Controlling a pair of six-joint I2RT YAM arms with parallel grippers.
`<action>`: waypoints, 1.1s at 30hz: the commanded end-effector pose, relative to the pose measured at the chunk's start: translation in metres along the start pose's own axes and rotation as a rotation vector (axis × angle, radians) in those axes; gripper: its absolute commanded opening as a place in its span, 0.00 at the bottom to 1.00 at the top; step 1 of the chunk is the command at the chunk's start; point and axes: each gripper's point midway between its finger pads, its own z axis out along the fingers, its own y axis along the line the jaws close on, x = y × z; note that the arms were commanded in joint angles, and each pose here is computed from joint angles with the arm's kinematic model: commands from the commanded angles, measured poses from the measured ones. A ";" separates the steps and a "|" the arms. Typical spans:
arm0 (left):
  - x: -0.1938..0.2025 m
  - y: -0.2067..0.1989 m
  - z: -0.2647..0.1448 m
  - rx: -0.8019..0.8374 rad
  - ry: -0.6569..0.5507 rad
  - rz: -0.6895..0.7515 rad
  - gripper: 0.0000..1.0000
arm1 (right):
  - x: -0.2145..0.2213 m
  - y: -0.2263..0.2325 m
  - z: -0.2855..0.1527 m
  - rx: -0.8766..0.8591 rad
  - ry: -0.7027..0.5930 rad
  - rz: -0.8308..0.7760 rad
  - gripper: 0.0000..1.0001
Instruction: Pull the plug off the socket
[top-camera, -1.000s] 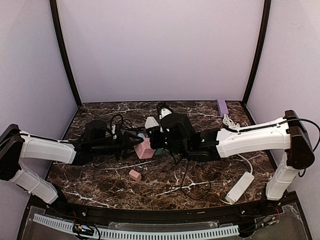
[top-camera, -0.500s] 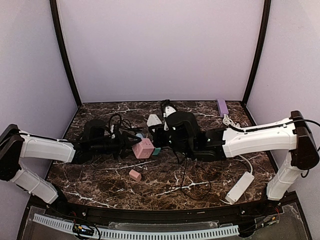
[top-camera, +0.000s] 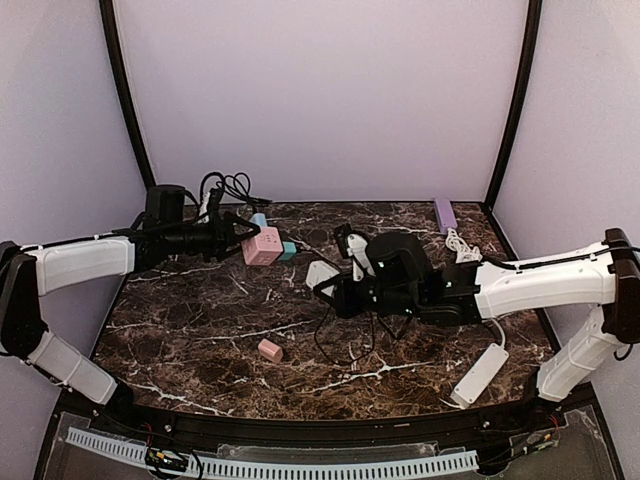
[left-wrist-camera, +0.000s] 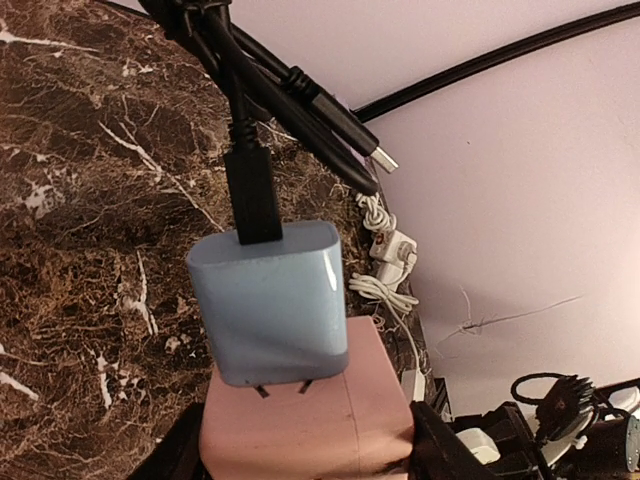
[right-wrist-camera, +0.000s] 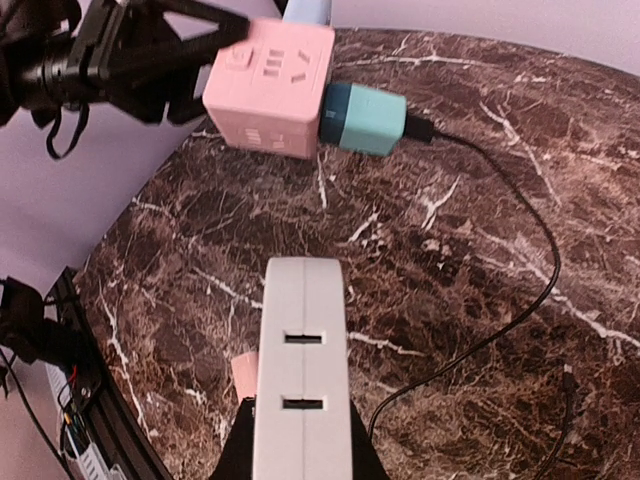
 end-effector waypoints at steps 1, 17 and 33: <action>-0.004 -0.027 -0.008 0.140 0.069 0.209 0.01 | 0.043 0.015 0.004 -0.087 0.153 -0.014 0.00; -0.004 -0.054 -0.043 0.224 0.026 0.465 0.01 | 0.128 0.040 0.053 -0.146 0.427 -0.013 0.00; -0.004 -0.052 -0.044 0.206 0.025 0.484 0.01 | 0.156 0.039 0.078 -0.140 0.536 0.056 0.08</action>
